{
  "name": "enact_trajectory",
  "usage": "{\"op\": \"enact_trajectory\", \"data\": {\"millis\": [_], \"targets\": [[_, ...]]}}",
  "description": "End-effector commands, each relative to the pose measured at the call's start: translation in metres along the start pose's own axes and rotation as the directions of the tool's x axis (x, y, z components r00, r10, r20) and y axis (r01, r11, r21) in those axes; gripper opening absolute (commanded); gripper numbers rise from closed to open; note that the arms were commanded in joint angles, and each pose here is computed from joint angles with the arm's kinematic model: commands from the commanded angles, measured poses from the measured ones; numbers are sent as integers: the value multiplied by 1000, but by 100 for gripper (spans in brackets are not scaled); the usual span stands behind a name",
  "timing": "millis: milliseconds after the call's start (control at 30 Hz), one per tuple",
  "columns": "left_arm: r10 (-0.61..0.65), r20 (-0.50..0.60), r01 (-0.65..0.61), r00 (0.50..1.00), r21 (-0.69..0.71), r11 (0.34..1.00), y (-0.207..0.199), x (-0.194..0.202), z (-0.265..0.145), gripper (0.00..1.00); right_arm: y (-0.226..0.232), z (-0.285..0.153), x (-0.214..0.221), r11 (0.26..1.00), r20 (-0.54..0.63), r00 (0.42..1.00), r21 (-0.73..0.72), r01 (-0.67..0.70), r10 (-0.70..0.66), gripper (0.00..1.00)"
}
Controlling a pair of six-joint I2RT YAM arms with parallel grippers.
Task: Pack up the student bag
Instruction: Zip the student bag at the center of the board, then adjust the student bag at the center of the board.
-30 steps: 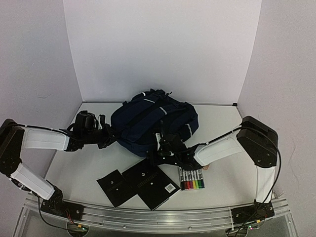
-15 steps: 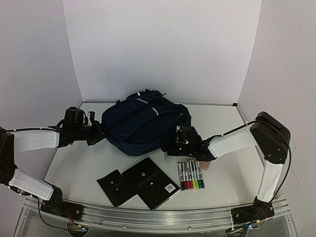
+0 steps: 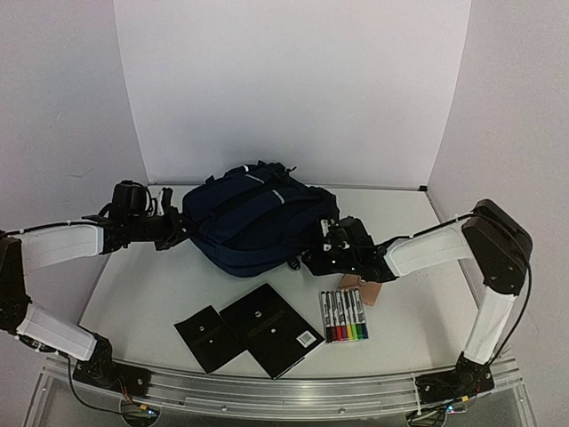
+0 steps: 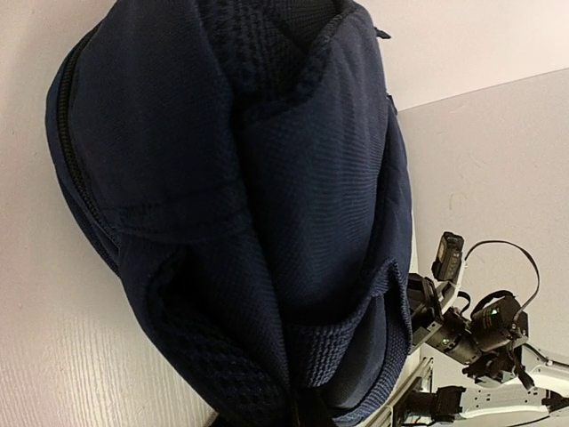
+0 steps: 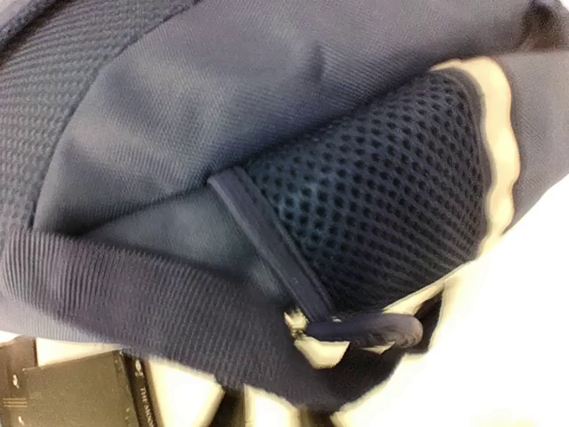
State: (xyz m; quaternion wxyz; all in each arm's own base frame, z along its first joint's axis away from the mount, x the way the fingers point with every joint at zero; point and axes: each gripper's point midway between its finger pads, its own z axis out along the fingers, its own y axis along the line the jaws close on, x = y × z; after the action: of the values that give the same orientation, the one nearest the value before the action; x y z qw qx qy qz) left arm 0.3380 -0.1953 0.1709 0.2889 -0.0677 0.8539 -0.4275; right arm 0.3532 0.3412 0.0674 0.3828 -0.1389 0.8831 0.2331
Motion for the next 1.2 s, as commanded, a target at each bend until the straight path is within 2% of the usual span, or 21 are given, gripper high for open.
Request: {"op": "enact_trajectory", "data": {"millis": [0, 100, 233, 433, 633, 833, 867, 900, 933, 1000, 1033, 1167], "targets": [[250, 95, -267, 964, 300, 916, -105, -48, -25, 0, 41, -58, -46, 981, 141, 973, -45, 189, -181, 66], [313, 101, -327, 944, 379, 866, -143, -55, -37, 0, 76, -92, -69, 962, 233, 941, -67, 266, -244, 85], [375, 110, -382, 921, 449, 808, -185, -58, -51, 0, 127, -125, -94, 930, 335, 886, -69, 362, -320, 98], [418, 109, -413, 902, 502, 760, -221, -52, -64, 0, 164, -123, -120, 883, 380, 827, -52, 467, -414, 98], [448, 97, -428, 889, 525, 736, -236, -45, -67, 0, 190, -102, -131, 822, 362, 780, -61, 566, -510, 98], [462, 91, -433, 882, 539, 722, -242, -40, -68, 0, 204, -80, -134, 798, 326, 769, -66, 600, -551, 97], [466, 91, -436, 880, 543, 718, -243, -39, -68, 0, 205, -78, -137, 805, 326, 774, -62, 590, -543, 90], [473, 98, -445, 876, 541, 714, -244, -39, -70, 0, 207, -77, -141, 813, 330, 780, -59, 580, -532, 76], [486, 109, -463, 867, 533, 708, -246, -40, -71, 0, 210, -79, -148, 823, 344, 785, -57, 566, -515, 53], [500, 139, -499, 855, 484, 719, -244, -46, -75, 0, 215, -82, -162, 852, 370, 804, -58, 521, -466, 13], [505, 166, -521, 847, 453, 724, -243, -50, -78, 5, 220, -88, -174, 868, 396, 811, -65, 491, -429, 1], [527, 265, -590, 808, 345, 730, -246, -65, -97, 57, 242, -120, -229, 927, 528, 817, -131, 350, -234, 0]]}}
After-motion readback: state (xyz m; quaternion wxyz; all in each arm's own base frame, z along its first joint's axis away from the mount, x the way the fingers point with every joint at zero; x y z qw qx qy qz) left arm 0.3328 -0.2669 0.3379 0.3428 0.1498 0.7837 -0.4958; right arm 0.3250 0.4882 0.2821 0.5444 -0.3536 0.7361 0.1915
